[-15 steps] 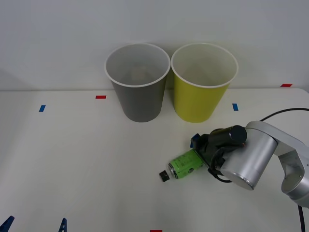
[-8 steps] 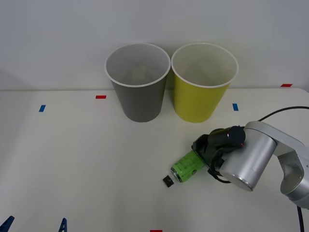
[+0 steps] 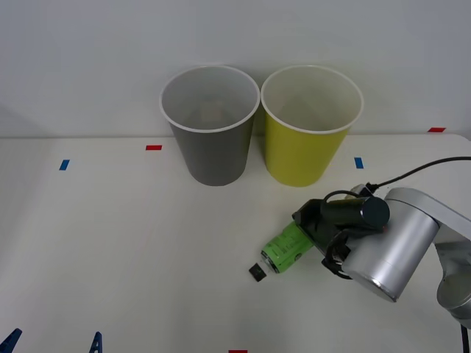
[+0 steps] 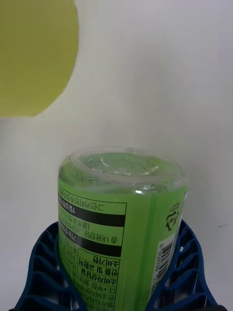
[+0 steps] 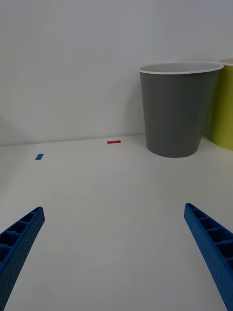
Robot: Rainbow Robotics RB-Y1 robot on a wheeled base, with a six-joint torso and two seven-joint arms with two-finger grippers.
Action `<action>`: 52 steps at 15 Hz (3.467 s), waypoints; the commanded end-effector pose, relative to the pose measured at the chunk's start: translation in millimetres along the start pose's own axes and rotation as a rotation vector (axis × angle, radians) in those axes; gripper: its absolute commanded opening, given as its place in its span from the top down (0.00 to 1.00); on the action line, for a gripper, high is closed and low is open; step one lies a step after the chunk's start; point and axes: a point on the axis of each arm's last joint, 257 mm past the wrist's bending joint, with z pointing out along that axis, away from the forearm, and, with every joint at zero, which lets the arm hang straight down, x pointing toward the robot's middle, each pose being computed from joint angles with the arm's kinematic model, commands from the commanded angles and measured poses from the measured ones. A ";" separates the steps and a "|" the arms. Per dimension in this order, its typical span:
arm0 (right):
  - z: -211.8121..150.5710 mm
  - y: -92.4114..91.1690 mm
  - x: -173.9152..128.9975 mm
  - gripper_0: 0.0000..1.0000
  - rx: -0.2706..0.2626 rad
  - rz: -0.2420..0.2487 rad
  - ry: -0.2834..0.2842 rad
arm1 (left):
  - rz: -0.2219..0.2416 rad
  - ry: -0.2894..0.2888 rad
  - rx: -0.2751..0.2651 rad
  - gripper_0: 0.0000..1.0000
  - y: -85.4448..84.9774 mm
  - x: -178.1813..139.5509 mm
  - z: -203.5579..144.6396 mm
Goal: Put cans in the gray bin and PET bottles in the light green bin.
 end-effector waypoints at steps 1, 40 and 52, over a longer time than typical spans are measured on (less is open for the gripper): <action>-15.3 14.4 -12.5 1.00 -0.079 -0.087 -0.047 | 0.000 0.000 0.000 0.00 0.0 0.0 0.0; -249.0 169.9 -142.0 1.00 -0.524 -0.732 -1.154 | 0.000 0.000 0.000 0.00 0.0 0.0 0.0; -254.2 195.0 -218.3 1.00 -0.349 -0.632 -1.154 | 0.000 0.000 0.000 0.00 0.0 0.0 0.0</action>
